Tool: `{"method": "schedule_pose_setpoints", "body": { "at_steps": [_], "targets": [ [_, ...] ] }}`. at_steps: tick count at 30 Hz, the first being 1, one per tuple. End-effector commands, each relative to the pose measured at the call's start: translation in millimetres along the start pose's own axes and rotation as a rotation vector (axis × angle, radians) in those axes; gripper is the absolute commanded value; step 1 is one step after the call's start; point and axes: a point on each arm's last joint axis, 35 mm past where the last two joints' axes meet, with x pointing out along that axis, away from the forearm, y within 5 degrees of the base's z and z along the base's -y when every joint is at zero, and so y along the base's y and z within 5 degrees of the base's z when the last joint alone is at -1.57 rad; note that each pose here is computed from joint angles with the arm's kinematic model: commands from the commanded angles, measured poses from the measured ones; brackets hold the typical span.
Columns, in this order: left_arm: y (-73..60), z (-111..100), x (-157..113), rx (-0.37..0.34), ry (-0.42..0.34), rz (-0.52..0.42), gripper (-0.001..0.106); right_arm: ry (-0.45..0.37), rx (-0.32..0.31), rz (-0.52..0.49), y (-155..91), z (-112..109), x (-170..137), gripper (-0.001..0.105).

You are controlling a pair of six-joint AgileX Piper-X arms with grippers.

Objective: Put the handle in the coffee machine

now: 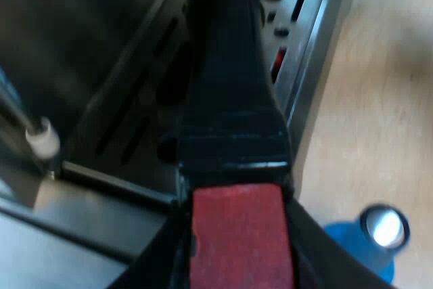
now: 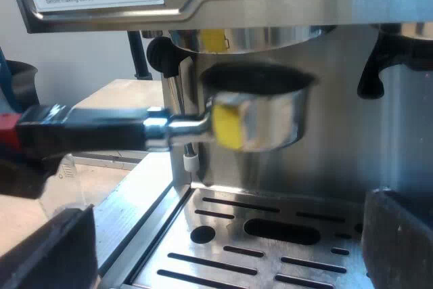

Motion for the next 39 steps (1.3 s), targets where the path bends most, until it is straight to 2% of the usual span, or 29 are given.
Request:
{"method": "schedule_pose_setpoints", "body": {
  "at_steps": [1, 19, 34, 39],
  "targets": [
    [2.0, 11.2, -1.8, 0.014, -0.083, -0.017, 0.0, -0.012, 0.007, -0.009, -0.1, 3.6, 0.4, 0.08],
    [2.5, 10.0, -2.6, -0.023, -0.081, -0.014, 0.0, -0.012, 0.007, -0.009, -0.1, 3.6, 0.4, 0.08],
    [3.0, 9.6, -3.9, -0.021, -0.089, -0.013, 0.0, -0.012, 0.007, -0.009, -0.1, 3.6, 0.4, 0.08],
    [6.1, 5.3, -13.2, -0.04, -0.126, -0.004, 0.0, -0.012, 0.007, -0.009, -0.1, 3.6, 0.4, 0.08]
  ]
}}
